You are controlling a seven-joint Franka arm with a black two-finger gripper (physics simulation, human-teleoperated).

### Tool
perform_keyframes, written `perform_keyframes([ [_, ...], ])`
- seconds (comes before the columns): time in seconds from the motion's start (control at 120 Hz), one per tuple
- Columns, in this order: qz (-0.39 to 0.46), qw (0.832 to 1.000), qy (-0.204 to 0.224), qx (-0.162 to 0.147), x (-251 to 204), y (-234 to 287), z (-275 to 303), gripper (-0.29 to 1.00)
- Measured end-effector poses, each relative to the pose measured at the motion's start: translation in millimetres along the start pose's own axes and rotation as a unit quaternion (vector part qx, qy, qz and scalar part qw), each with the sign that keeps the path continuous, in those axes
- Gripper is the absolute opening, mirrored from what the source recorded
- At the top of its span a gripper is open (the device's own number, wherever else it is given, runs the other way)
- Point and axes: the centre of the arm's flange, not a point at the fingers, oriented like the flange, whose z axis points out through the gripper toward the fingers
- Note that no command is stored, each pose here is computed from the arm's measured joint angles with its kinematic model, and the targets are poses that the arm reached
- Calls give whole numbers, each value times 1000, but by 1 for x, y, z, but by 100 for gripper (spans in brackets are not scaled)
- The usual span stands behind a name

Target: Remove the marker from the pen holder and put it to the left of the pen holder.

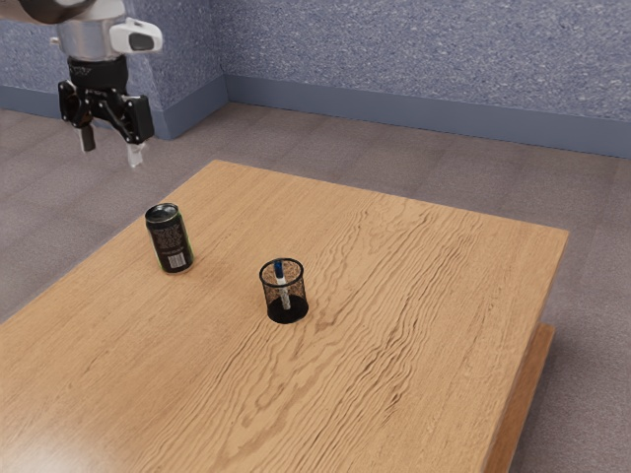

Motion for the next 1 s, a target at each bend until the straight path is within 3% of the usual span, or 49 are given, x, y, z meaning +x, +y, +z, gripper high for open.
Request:
perform_keyframes([
  [0.092, 0, 1000, 15, -1, 6, -8, 4, 70],
  [0.175, 12, 1000, 8, 0, 55, -2, 47, 70],
  [0.275, 68, 998, 12, 8, 124, 63, 99, 70],
  [0.367, 88, 995, 34, 10, 162, 89, 136, 70],
  [0.467, 98, 994, 57, 7, 177, 105, 161, 70],
  [0.775, 75, 992, 86, -56, 175, 119, 225, 70],
  [1.0, 73, 990, 95, -68, 179, 134, 247, 70],
])
